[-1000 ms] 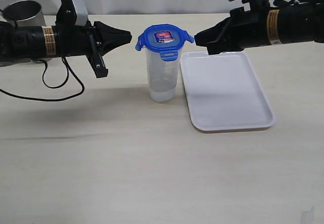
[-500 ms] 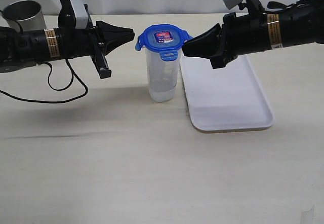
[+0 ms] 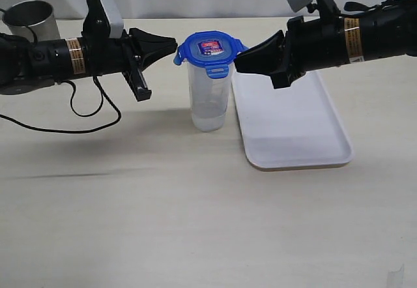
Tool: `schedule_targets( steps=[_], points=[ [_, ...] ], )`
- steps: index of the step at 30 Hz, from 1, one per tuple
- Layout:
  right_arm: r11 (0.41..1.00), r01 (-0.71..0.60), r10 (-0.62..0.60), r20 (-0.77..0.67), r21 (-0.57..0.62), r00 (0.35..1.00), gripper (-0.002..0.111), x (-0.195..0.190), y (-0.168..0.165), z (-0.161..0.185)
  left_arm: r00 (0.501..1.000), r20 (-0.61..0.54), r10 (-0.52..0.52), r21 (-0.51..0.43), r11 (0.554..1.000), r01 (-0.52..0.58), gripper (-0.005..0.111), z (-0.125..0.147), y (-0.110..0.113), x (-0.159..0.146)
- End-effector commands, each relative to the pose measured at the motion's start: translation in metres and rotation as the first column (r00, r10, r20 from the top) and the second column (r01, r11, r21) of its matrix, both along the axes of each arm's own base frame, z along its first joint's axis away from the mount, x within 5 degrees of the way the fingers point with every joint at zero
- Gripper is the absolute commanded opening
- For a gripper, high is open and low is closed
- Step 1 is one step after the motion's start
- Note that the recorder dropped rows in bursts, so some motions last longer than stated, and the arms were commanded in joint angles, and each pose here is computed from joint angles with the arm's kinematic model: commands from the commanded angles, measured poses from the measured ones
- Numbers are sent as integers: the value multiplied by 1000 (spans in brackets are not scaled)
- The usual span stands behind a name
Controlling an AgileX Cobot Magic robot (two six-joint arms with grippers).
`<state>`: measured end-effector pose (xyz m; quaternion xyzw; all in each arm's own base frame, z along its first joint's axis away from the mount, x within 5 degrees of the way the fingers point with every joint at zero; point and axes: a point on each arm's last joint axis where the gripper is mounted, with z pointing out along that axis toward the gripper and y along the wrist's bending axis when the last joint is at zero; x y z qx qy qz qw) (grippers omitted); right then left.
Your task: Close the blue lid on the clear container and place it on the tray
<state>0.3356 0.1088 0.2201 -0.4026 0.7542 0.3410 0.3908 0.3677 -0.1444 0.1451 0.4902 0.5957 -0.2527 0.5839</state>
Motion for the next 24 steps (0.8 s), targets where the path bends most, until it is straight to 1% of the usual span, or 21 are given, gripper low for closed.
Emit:
schedule_targets(
  steps=[1, 4, 10, 14, 16, 18, 19, 21, 23, 24],
  points=[
    [1000, -14, 15, 16, -5, 1000, 4, 0, 0, 0, 999, 11, -54, -18, 998, 54, 0, 1, -3, -5],
    [1000, -16, 16, 18, -6, 1000, 4, 0, 0, 0, 997, 11, -76, -3, 997, 76, 0, 0, -4, -7],
    [1000, -16, 16, 18, -6, 1000, 4, 0, 0, 0, 998, 5, -68, 3, 998, 68, 0, 0, -3, -6],
    [1000, -16, 16, 18, -6, 1000, 4, 0, 0, 0, 999, -11, -34, 46, 998, 34, 0, -5, -1, -4],
    [1000, -16, 16, 47, -8, 999, 4, -1, -1, 8, 1000, -23, 4, 61, 998, -3, 0, -6, 1, -1],
    [999, 31, -27, 108, -31, 994, 4, -3, -4, 22, 999, -29, 24, 68, 997, -22, 0, -7, 2, 0],
    [997, 65, -58, 156, -42, 986, 4, -6, -7, 36, 999, -29, 24, 68, 997, -22, 0, -7, 2, 0],
    [987, 145, -128, 216, -64, 968, 4, -6, -12, 50, 999, -29, 24, 68, 997, -22, 0, -7, 2, 0],
    [953, 289, -254, 291, -87, 923, 4, -6, -18, 67, 999, -30, 27, 65, 998, -25, 0, -7, 2, 1],
    [915, 392, -343, 333, -93, 878, 4, -6, -23, 77, 999, -30, 31, 63, 998, -29, 0, -7, 2, 1]
  ],
)
